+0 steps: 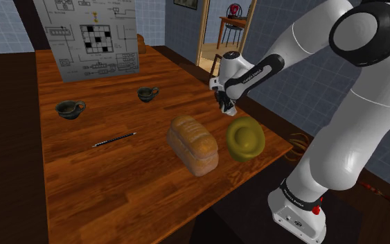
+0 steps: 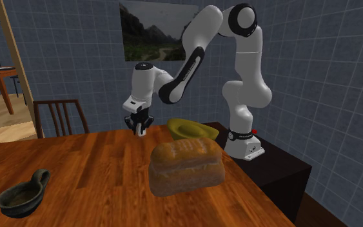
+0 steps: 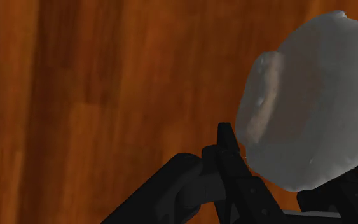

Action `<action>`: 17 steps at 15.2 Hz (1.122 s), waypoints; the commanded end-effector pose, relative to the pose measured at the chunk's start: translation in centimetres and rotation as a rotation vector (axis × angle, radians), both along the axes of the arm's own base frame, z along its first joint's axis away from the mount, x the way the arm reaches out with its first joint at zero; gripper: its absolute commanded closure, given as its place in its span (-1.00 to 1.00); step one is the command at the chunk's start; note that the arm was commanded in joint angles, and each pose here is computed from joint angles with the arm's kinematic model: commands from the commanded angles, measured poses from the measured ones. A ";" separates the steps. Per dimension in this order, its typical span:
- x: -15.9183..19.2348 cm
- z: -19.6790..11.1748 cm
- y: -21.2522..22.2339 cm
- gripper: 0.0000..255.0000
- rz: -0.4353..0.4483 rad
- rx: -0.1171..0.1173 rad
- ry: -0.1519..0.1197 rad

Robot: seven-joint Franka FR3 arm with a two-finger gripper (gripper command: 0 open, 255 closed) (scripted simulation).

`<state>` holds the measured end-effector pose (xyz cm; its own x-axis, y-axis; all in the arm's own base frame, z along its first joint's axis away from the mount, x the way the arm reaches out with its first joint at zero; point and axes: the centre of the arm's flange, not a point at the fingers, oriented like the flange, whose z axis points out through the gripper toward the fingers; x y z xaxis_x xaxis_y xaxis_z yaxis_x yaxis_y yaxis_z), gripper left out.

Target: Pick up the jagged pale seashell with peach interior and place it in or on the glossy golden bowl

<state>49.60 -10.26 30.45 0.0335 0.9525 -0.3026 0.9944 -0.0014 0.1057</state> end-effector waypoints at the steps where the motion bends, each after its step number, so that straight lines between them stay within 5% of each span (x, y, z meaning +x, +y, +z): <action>1: -0.1 0.9 0.0 1.00 -0.001 0.000 0.003; 17: -0.1 9.4 0.0 1.00 -0.001 0.000 0.003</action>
